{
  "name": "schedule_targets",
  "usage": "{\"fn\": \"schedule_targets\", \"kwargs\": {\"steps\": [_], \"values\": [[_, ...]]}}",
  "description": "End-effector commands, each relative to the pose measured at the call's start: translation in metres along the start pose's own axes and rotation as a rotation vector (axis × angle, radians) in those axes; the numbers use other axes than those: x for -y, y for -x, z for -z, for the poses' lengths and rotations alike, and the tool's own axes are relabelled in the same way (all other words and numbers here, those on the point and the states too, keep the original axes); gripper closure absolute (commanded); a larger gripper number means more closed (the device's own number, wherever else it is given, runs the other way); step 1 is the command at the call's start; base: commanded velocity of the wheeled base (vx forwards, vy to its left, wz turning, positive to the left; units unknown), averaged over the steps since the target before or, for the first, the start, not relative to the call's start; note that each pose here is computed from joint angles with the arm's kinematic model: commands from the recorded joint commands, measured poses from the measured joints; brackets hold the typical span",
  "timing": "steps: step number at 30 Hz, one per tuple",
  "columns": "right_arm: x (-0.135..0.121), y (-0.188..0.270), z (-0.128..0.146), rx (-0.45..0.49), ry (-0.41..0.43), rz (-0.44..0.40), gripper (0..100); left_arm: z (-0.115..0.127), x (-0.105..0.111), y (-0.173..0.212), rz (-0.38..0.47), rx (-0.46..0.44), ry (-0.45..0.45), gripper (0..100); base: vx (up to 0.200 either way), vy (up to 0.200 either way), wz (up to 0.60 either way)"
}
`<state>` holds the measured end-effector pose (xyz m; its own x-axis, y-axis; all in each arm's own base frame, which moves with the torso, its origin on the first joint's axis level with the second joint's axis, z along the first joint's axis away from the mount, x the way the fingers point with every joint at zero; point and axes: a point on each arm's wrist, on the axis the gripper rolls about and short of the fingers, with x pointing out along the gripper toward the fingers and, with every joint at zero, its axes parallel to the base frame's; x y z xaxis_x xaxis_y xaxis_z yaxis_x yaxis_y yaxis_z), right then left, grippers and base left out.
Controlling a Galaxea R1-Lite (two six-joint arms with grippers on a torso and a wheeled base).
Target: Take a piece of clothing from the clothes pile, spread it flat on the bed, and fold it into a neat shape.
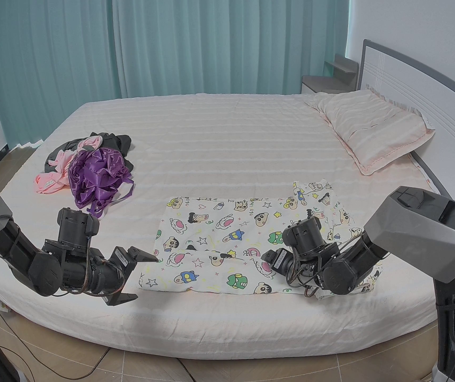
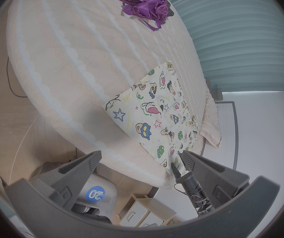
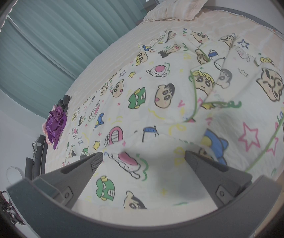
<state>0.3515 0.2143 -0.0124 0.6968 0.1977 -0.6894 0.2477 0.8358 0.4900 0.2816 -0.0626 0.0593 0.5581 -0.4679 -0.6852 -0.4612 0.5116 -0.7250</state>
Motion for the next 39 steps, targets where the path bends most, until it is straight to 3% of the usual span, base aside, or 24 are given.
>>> {"fn": "schedule_targets", "kwargs": {"steps": [1,19,23,33,36,39], "values": [[-0.002,-0.011,-0.005,0.021,0.006,-0.004,0,0.000,0.000,0.000,0.000,0.000,0.000,0,0.000,0.000,0.00],[-0.016,-0.014,-0.024,0.071,0.030,-0.021,0,-0.001,0.000,-0.001,-0.002,0.001,0.002,0,0.000,0.000,0.00],[-0.011,0.007,-0.012,0.006,0.053,0.000,0,0.000,-0.001,-0.001,-0.004,-0.001,0.003,0,0.000,0.000,0.00],[-0.014,0.054,-0.020,0.024,0.044,-0.041,0,0.000,-0.001,-0.001,-0.006,-0.001,0.003,0,0.000,0.000,0.00],[-0.005,0.079,-0.028,0.038,-0.002,-0.042,0,0.000,-0.001,-0.001,-0.006,-0.001,0.003,0,0.000,0.000,0.00],[0.027,0.086,-0.039,0.050,-0.064,0.036,0,0.000,0.000,0.000,-0.002,-0.001,0.001,0,0.000,0.000,0.00]]}}
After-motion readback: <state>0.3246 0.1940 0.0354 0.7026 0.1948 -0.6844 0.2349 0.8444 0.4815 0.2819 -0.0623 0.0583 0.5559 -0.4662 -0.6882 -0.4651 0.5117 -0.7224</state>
